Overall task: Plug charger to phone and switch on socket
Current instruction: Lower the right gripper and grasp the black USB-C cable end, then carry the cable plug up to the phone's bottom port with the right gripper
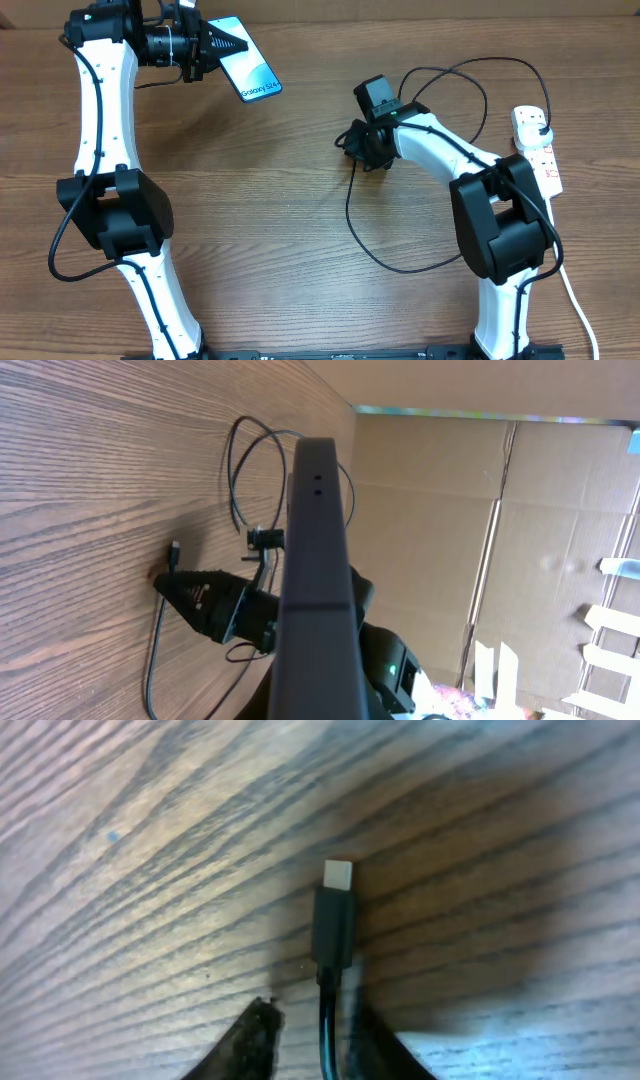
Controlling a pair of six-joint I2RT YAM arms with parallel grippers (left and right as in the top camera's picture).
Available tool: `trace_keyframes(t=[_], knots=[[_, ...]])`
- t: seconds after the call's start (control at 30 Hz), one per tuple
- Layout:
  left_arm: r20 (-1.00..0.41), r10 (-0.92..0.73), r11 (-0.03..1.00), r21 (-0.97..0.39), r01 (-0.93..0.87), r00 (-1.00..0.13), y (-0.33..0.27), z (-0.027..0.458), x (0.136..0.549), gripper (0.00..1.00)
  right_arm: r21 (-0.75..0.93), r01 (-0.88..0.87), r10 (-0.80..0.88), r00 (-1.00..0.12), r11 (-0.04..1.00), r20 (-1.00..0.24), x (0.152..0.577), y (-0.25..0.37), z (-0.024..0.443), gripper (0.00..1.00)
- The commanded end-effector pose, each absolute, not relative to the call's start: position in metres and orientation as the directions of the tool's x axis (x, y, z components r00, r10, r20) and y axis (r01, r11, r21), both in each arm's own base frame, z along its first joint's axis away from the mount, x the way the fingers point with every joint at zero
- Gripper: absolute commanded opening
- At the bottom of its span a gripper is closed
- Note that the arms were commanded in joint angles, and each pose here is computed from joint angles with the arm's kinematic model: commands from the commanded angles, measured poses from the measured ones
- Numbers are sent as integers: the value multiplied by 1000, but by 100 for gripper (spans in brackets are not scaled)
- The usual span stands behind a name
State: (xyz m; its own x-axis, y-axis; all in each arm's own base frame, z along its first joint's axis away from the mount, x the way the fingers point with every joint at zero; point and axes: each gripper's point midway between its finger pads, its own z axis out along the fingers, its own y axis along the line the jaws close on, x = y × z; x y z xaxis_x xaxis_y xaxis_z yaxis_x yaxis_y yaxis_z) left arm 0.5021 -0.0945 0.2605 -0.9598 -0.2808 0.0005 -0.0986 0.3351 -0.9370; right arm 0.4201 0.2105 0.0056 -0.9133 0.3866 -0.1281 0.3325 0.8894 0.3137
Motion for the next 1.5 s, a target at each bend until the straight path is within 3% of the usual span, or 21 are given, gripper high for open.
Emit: trace_keyframes(t=[0.0, 0.07, 0.33, 0.43, 0.5, 0.67, 0.87, 1.03, 1.47], knots=[[-30, -253, 303, -952, -50, -967, -101, 276, 499, 4, 256, 341, 386, -910, 904, -153, 421, 205, -6, 14], [-30, -253, 303, -952, -50, -967, -101, 276, 499, 4, 256, 341, 386, -910, 905, -153, 421, 206, -6, 4], [-23, -253, 304, -951, -57, -967, -101, 275, 498, 4, 263, 239, 293, -937, 935, -190, 427, 206, -4, 4], [-24, -254, 306, -950, -57, -967, -101, 275, 498, 4, 371, 137, 206, -966, 919, -154, 425, 223, 7, 4], [-24, -254, 305, -951, -57, -967, -101, 275, 498, 4, 556, -52, 53, -984, 830, -170, 423, 250, 36, 4], [-19, -254, 304, -951, -61, -967, -101, 275, 497, 4, 707, -224, -39, -963, 670, -268, 424, 261, 95, 4], [-16, -248, 301, -952, -62, -969, -103, 275, 496, 4, 748, -346, -49, -920, 567, -388, 418, 256, 166, 4], [-16, -230, 301, -952, -55, -973, -113, 275, 494, 4, 724, -416, -62, -885, 550, -462, 401, 250, 211, 4], [-87, -126, 173, -983, 64, -988, -136, 300, 482, 4, 728, -454, -121, -878, 513, -463, 352, 252, 248, 4]])
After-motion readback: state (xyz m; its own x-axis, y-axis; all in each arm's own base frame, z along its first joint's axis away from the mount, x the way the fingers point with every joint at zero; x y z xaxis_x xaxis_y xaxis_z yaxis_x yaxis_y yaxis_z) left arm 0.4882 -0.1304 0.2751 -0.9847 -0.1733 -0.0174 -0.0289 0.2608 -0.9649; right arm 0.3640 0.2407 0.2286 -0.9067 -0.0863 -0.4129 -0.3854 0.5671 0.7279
